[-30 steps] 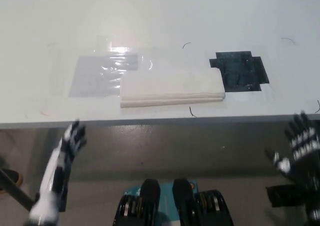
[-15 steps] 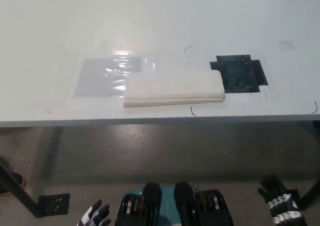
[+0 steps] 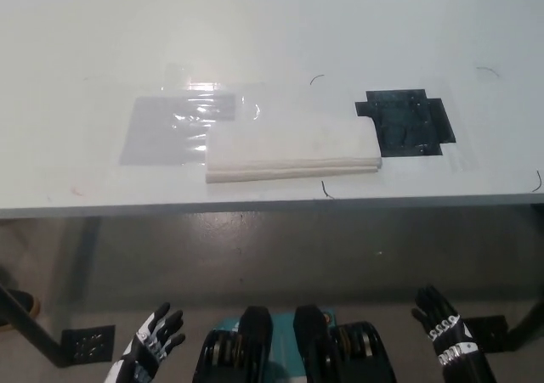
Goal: A stack of napkins is kept in the middle of the table close to the robot and the robot places both its hands sideways on the stack. Then it moves its hands away from each other while pressing down on the napkins to make them smooth
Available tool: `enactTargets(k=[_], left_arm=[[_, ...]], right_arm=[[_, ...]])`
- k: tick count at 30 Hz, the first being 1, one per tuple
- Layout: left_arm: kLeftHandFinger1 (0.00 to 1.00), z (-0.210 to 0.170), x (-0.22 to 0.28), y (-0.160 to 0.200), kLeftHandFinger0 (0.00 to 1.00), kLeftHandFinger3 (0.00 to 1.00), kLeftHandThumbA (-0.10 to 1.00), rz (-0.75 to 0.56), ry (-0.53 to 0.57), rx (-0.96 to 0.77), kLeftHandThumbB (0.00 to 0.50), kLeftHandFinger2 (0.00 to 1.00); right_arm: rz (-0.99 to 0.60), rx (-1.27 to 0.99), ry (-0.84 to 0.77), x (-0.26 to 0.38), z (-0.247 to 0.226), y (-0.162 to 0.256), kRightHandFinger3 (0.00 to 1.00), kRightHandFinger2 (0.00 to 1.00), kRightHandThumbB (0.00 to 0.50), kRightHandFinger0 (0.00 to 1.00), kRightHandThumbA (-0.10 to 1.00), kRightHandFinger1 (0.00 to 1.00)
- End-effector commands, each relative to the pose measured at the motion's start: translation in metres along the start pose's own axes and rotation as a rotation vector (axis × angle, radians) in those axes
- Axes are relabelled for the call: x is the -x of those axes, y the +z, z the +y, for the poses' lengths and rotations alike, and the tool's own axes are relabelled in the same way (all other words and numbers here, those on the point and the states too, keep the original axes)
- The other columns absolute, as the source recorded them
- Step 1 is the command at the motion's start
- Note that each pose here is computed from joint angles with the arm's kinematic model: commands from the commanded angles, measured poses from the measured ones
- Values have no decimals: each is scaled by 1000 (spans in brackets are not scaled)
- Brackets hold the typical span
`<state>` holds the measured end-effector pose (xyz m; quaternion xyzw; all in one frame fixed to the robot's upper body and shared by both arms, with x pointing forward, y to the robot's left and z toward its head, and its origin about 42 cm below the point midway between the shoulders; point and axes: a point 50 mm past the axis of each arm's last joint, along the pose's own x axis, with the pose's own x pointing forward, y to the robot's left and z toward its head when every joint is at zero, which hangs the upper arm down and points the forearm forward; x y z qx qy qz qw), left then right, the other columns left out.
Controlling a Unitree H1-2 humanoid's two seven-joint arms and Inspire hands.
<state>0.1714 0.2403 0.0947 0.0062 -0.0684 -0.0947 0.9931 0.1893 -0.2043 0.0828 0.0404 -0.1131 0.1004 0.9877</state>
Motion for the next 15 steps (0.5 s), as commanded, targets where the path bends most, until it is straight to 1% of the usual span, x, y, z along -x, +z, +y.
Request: enactTargets(k=[1, 4, 5, 7, 8, 9, 11, 12, 13, 14, 15], left_arm=[[1000, 1, 2, 2, 1000, 1000, 1000, -18, 4, -3, 289, 1000], [1000, 1, 2, 1, 1000, 1000, 1000, -15, 4, -1, 286, 1000], [1000, 0, 2, 1, 1000, 1000, 1000, -17, 4, -3, 277, 1000], [1000, 0, 2, 0, 1000, 1000, 1000, -11, 5, -6, 285, 1000], [1000, 0, 1, 0, 1000, 1000, 1000, -9, 4, -8, 283, 1000], [1000, 1, 1, 0, 1000, 1000, 1000, -10, 3, -11, 275, 1000], [1000, 1, 0, 0, 1000, 1000, 1000, -9, 2, -23, 276, 1000], [1000, 1, -1, 0, 1000, 1000, 1000, -9, 2, -19, 277, 1000], [1000, 1, -1, 1, 1000, 1000, 1000, -10, 3, -16, 268, 1000], [1000, 1, -1, 0, 1000, 1000, 1000, -13, 5, -15, 261, 1000], [1000, 1, -1, 0, 1000, 1000, 1000, -14, 5, -15, 261, 1000]], right_arm=[[-80, 20, -16, -5, 1, 6, 1000, 1000, 389, 1000, 1000, 1000], [-77, 28, -17, -7, 1, 4, 1000, 1000, 403, 1000, 1000, 1000], [-77, 26, -18, -6, 1, 5, 1000, 1000, 402, 1000, 1000, 1000], [-75, 24, -23, -6, 2, 4, 1000, 1000, 409, 1000, 1000, 1000], [-74, 23, -24, -6, 2, 4, 1000, 1000, 407, 1000, 1000, 1000], [-74, 20, -24, -6, 2, 4, 1000, 1000, 390, 1000, 1000, 1000], [-75, 14, -26, -7, 2, 3, 1000, 1000, 383, 1000, 1000, 1000], [-75, 12, -26, -8, 1, 3, 1000, 1000, 394, 1000, 1000, 1000], [-76, 12, -28, -8, 1, 3, 1000, 1000, 393, 1000, 1000, 1000], [-75, 15, -27, -9, 1, 2, 1000, 1000, 406, 1000, 1000, 1000], [-74, 16, -27, -9, 1, 2, 1000, 1000, 407, 1000, 1000, 1000]])
